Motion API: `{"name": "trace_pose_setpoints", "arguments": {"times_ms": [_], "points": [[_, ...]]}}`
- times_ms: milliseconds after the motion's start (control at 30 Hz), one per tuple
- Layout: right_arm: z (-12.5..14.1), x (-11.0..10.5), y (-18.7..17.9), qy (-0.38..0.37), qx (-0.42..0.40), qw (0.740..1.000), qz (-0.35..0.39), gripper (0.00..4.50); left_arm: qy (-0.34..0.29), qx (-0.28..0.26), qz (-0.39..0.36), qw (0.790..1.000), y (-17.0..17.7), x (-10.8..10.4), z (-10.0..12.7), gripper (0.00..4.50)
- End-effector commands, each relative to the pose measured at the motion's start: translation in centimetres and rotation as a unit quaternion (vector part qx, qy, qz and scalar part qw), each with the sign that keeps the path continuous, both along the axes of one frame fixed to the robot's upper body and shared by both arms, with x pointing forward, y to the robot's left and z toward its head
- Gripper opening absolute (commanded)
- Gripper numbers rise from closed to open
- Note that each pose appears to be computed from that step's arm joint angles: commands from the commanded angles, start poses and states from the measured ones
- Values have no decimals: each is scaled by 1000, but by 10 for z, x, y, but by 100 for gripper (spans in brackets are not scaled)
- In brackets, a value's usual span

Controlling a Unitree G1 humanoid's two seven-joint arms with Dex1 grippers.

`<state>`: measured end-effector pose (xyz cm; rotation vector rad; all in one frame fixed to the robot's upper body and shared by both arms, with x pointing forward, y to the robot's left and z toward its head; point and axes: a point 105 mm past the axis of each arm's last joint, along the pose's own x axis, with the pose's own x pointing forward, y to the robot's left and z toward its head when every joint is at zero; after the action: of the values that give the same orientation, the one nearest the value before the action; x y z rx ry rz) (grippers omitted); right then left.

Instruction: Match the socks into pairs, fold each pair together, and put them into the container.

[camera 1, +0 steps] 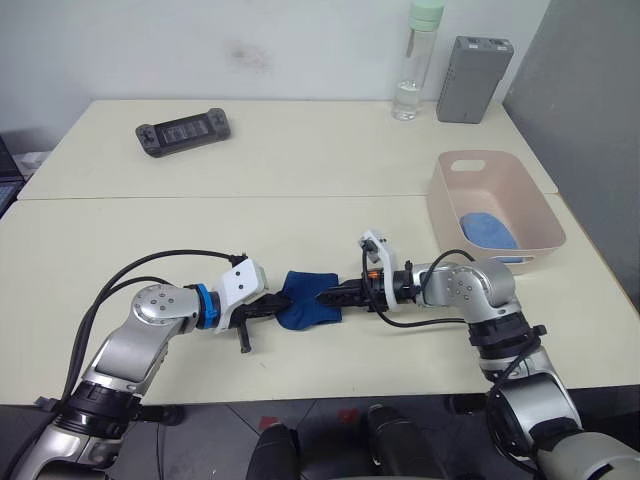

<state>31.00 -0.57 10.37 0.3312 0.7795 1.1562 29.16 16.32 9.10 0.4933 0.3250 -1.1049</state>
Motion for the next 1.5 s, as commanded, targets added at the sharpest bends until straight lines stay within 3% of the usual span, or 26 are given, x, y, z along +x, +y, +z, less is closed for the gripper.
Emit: {"name": "trace_pose_setpoints", "arguments": {"times_ms": [33,200,300,567,633,733,867,1000,1067,1167,1267,1333,1500], "points": [[4,-9,18,15,16,999,30,397,22,13,2,1000,3,-5,-9,0],[2,-10,30,17,25,999,38,397,16,8,6,1000,1,-4,-6,0],[3,-6,31,18,32,999,27,340,14,2,2,1000,0,-6,-3,0],[3,1,24,10,31,999,9,58,12,-32,-7,999,0,-10,10,0],[8,3,17,-4,32,999,4,0,11,-53,-15,998,-1,-11,22,39],[27,7,3,-44,42,998,0,0,10,-82,-16,996,0,-12,43,121],[62,13,-22,-131,50,990,-16,0,-1,-147,-13,989,-6,-9,88,257],[98,20,-57,-237,17,970,-41,0,-43,-172,-16,984,-23,0,128,380],[121,27,-78,-304,-7,950,-67,0,-65,-198,-25,978,-38,5,151,446],[152,39,-109,-381,-47,916,-120,0,-99,-227,-46,968,-61,9,177,449],[175,52,-152,-473,-143,855,-161,0,-126,-243,-75,959,-86,12,193,449],[188,60,-184,-528,-227,798,-181,0,-151,-246,-84,954,-103,16,202,449],[195,69,-237,-608,-404,670,-135,0,-161,-255,-127,945,-135,15,209,449]]}}
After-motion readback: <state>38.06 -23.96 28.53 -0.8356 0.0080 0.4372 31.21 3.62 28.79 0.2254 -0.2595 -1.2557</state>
